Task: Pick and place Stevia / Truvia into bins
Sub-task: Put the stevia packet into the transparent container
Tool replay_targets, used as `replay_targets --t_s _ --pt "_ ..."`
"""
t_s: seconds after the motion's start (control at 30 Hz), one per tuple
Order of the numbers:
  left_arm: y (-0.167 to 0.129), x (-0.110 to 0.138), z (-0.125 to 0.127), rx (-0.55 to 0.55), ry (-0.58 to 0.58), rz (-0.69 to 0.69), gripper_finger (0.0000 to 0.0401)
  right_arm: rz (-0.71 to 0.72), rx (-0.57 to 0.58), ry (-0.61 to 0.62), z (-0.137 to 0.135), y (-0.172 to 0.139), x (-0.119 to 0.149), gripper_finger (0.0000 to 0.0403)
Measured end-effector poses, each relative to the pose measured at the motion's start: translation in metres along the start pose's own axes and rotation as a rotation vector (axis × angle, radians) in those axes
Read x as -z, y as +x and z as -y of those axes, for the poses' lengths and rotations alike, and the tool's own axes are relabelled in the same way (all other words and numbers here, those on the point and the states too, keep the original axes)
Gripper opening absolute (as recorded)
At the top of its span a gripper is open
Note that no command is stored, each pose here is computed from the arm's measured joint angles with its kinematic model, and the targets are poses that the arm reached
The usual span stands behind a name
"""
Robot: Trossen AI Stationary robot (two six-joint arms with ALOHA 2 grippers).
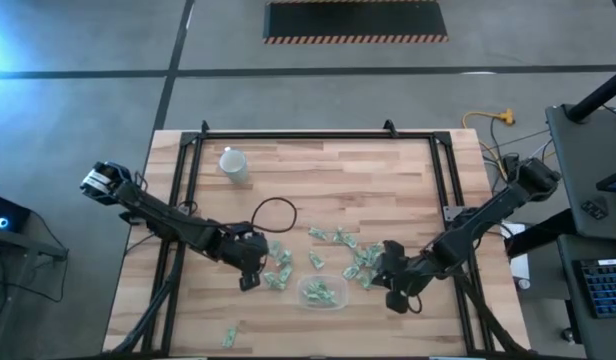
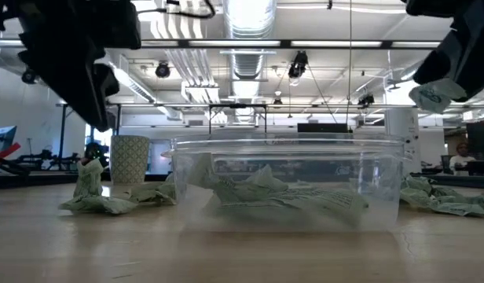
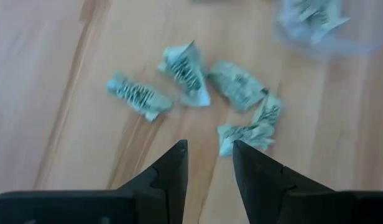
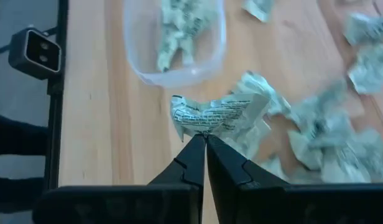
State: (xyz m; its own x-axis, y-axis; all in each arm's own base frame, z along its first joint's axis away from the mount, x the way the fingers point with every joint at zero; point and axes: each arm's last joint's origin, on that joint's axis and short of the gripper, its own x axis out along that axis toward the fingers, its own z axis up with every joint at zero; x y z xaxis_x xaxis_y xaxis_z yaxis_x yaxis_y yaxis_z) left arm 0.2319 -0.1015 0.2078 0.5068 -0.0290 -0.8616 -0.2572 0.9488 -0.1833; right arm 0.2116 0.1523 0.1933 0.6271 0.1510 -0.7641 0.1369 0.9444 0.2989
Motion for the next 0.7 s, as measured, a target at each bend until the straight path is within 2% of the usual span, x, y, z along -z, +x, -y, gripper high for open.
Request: replay_targets --t_s 0.27,0.5,0.7 --pt "0.006 0.008 -0.005 -0.013 -0.034 -0.021 0.011 -0.006 0.022 -0.08 -0.012 0.026 -0.011 0.0008" --pt "0.008 0.009 -0.005 -0.013 -0.048 -0.019 0.011 0.038 0.003 -0.167 -0.026 0.051 -0.034 0.0008" --pt "0.008 0.009 -0.005 -0.014 -0.047 -0.019 0.011 -0.017 -0.031 -0.212 -0.031 0.07 -0.046 0.0008"
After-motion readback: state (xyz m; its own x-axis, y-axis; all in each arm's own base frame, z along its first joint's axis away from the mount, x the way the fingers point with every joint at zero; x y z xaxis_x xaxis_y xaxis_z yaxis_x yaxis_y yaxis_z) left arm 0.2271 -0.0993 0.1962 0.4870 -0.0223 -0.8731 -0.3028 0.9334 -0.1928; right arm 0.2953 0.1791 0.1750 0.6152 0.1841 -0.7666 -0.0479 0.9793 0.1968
